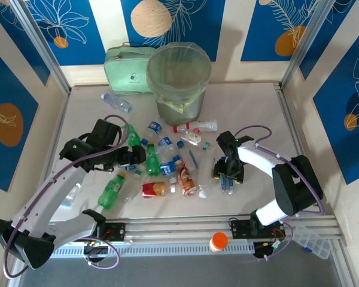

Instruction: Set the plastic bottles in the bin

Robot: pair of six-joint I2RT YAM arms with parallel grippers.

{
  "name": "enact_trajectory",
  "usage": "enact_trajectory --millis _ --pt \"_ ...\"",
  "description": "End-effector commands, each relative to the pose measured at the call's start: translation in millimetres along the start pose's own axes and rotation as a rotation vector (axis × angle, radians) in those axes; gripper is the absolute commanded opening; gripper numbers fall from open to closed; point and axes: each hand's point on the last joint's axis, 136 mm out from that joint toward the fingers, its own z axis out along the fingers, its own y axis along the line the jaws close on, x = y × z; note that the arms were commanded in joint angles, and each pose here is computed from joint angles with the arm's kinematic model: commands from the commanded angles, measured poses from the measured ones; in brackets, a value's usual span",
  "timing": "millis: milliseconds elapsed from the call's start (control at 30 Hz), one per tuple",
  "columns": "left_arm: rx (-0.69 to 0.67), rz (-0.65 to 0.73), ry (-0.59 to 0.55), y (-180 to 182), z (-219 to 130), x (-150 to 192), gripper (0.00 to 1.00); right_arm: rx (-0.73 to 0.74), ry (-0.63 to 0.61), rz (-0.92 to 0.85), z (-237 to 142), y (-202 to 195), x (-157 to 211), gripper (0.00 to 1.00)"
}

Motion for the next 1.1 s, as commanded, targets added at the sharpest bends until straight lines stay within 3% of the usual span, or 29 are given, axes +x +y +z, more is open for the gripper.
enact_trajectory --millis 0,233,433,633,833,1067 --pt "0.062 0.016 -0.015 -7.2 -3.6 1.1 0.99 -0.008 0.011 -0.023 1.7 1.9 -3.2 0.67" --pt "0.145 0.019 -0.052 -21.1 -6.1 -4.1 0.99 -0.003 -0.015 -0.031 -8.5 -0.4 -4.4 0.52" --pt "0.139 0.020 -0.072 -18.8 -3.9 -6.2 0.99 -0.032 -0.056 -0.013 -31.9 -2.5 1.3 0.46" --pt "0.132 0.028 -0.124 -21.0 -12.9 -17.4 0.99 -0.205 -0.209 -0.058 -102.1 20.2 1.0 0.46" --pt "0.210 0.082 -0.222 -38.4 -39.5 -30.2 0.99 -0.558 -0.448 -0.199 -204.8 74.0 -5.4 0.46" --pt "0.271 0.074 -0.388 -50.8 -78.3 -50.1 1.00 -0.695 -0.621 -0.277 -297.2 129.8 -60.0 0.44"
